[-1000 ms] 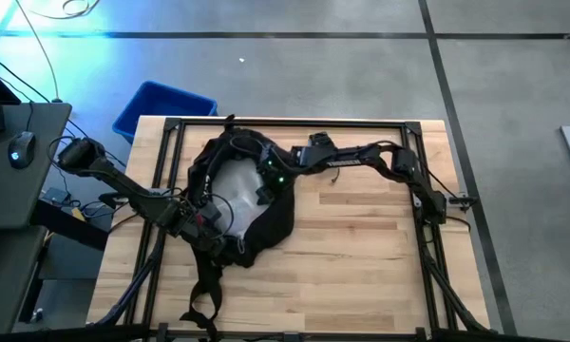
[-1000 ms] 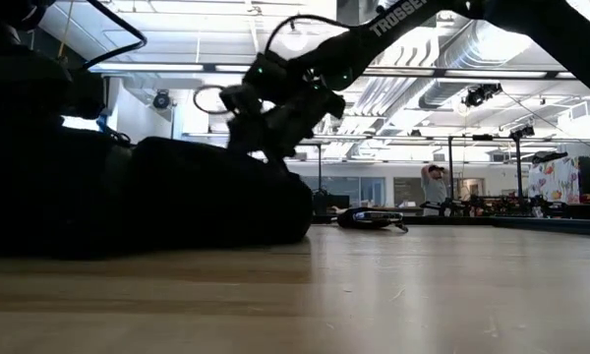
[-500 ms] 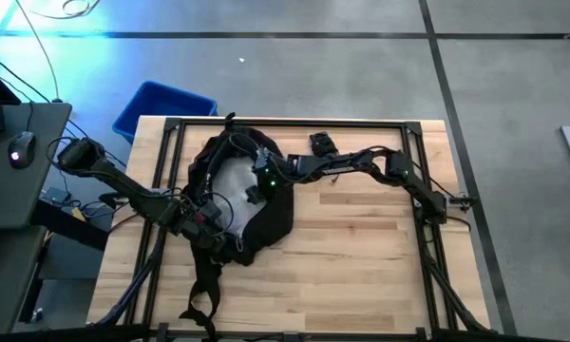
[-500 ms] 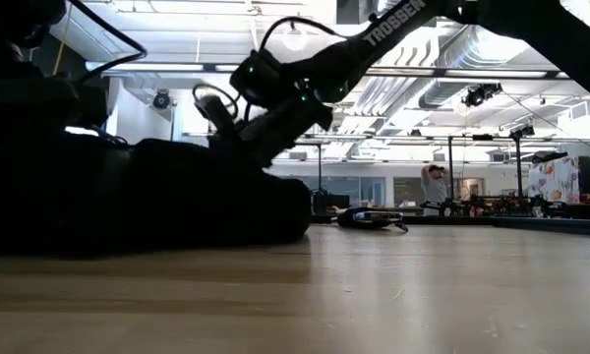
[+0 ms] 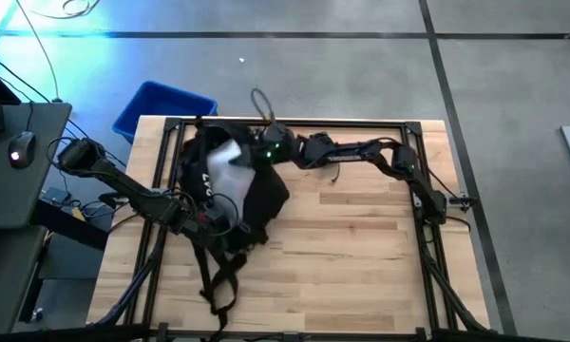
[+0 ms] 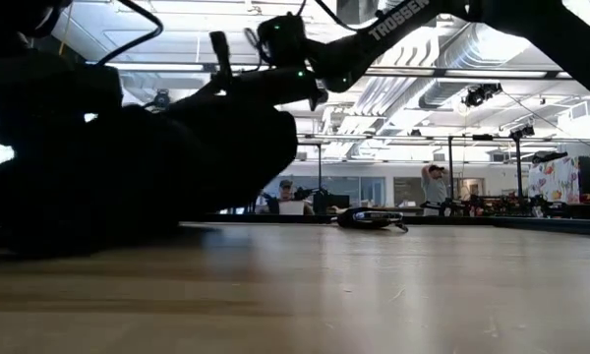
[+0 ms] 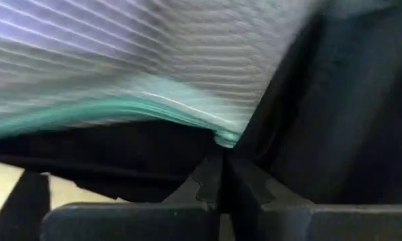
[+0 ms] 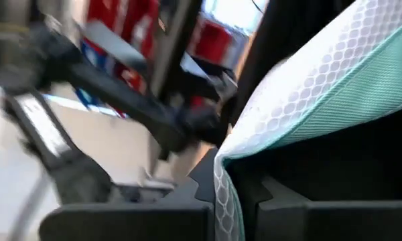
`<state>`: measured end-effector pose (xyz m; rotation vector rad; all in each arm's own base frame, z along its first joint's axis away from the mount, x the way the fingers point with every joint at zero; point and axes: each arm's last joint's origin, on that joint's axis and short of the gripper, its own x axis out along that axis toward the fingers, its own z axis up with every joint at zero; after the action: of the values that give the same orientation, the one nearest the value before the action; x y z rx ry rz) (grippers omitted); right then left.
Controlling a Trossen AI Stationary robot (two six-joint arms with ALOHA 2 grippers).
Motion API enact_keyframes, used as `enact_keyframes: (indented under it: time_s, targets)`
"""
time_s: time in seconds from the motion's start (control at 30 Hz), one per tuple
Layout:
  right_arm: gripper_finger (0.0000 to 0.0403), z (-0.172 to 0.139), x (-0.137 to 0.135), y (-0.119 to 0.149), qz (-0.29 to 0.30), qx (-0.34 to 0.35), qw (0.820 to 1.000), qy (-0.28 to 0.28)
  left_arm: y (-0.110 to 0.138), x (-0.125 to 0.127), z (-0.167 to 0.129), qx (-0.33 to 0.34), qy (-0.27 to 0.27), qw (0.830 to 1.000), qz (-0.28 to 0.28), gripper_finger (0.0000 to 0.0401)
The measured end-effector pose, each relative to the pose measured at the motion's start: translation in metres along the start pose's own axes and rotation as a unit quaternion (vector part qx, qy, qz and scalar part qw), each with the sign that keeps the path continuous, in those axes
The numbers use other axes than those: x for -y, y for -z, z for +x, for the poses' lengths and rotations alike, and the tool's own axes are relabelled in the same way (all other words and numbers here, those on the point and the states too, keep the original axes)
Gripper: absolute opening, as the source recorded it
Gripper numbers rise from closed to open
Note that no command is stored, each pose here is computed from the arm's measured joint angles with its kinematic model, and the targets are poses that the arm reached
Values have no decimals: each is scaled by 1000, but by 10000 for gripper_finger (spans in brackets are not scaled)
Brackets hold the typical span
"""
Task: Unpack backpack
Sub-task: Remove the zip bag from the backpack
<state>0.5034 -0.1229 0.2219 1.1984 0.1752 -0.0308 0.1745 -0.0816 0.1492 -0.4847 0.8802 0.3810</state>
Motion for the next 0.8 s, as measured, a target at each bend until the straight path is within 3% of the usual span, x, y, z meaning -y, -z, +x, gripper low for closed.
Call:
enact_keyframes:
  time_s: [0.23, 0.43, 0.63, 0.8]
  targets:
    - [0, -7, -13, -10, -15, 16, 999, -33, 6, -8, 7, 12, 2, 1000, -7, 19]
    - [0, -7, -13, -12, -33, 21, 999, -31, 20, -18, 14, -30, 26, 998, -38, 41]
    - [0, -8, -3, -12, -45, 31, 998, 24, 22, -8, 8, -113, 82, 990, 7, 41]
    - [0, -13, 0, -13, -33, 50, 994, 91, 12, -1, -6, -112, 64, 989, 71, 36]
